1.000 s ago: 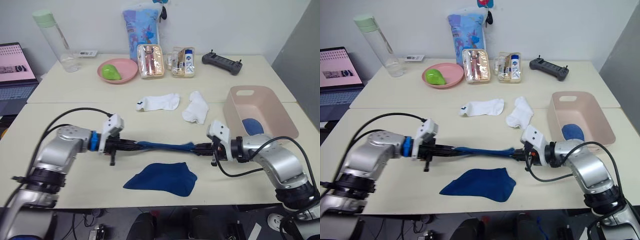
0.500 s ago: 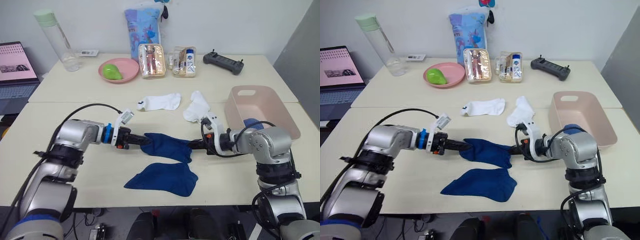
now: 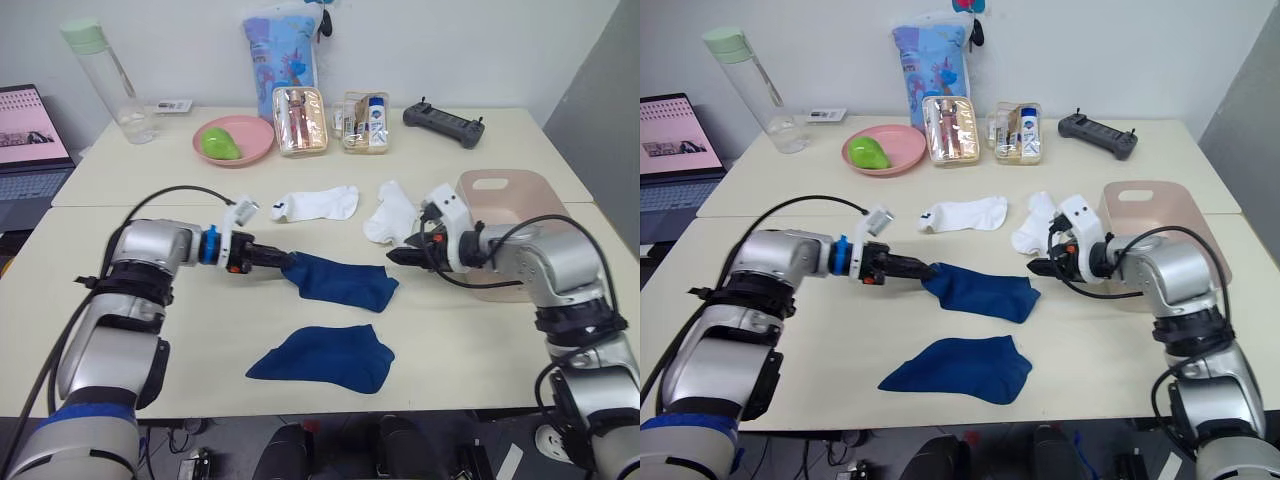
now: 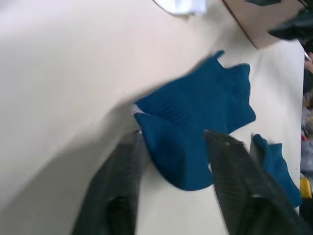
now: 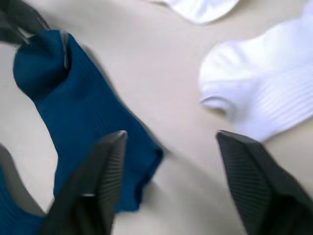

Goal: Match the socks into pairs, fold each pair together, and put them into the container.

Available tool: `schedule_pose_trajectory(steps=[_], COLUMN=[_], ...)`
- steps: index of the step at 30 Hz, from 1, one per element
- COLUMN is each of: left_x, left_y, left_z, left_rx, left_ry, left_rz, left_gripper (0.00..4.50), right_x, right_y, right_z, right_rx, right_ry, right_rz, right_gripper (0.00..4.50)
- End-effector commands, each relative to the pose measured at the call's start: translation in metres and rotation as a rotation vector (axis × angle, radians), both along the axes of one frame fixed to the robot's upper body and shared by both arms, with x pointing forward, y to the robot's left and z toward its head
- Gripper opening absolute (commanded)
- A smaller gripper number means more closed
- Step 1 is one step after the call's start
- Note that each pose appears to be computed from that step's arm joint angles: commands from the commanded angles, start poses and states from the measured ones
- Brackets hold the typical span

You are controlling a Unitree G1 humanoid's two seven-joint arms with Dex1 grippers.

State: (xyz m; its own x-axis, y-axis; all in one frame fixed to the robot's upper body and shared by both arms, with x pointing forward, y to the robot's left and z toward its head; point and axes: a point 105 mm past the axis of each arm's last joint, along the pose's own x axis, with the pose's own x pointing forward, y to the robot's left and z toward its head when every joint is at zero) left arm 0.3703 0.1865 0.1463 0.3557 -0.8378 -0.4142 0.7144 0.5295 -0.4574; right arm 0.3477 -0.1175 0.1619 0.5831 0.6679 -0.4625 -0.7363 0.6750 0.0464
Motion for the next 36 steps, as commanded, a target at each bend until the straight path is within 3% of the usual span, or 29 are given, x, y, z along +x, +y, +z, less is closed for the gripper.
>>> schedule_pose_trajectory(steps=[1, 3, 9, 16, 20, 25, 30, 36], left_x=[-0.002, -0.008, -0.013, -0.016, -0.02, -0.026, -0.032, -0.021], left_y=[0.004, 0.003, 0.005, -0.007, -0.027, -0.041, -0.05, -0.019], left_z=[0.01, 0.001, -0.023, -0.046, -0.06, -0.067, -0.059, -0.036], left_rx=[-0.043, -0.045, 0.019, 0.073, 0.07, 0.046, -0.026, -0.078], left_ry=[-0.039, -0.048, -0.095, -0.14, -0.13, -0.114, -0.111, -0.172], left_rz=[0.037, 0.073, 0.182, 0.198, 0.162, 0.131, 0.12, 0.285], left_gripper=[3.41, 4.07, 4.07, 4.07, 3.16, 1.62, 0.13, 0.06], right_x=[-0.01, -0.018, -0.029, -0.032, -0.035, -0.036, -0.035, -0.027], right_y=[0.007, 0.01, 0.013, 0.013, 0.016, 0.021, 0.018, 0.015], right_z=[0.011, 0.001, -0.026, -0.048, -0.058, -0.056, -0.054, -0.044], right_rx=[0.055, 0.089, 0.11, 0.085, 0.064, 0.064, 0.063, 0.062], right_ry=[-0.068, -0.073, -0.062, -0.031, -0.005, -0.011, -0.017, -0.042], right_rz=[0.007, -0.05, -0.185, -0.276, -0.275, -0.252, -0.253, -0.229], right_gripper=[4.5, 4.5, 4.5, 4.5, 3.58, 1.8, 0.02, 0.0])
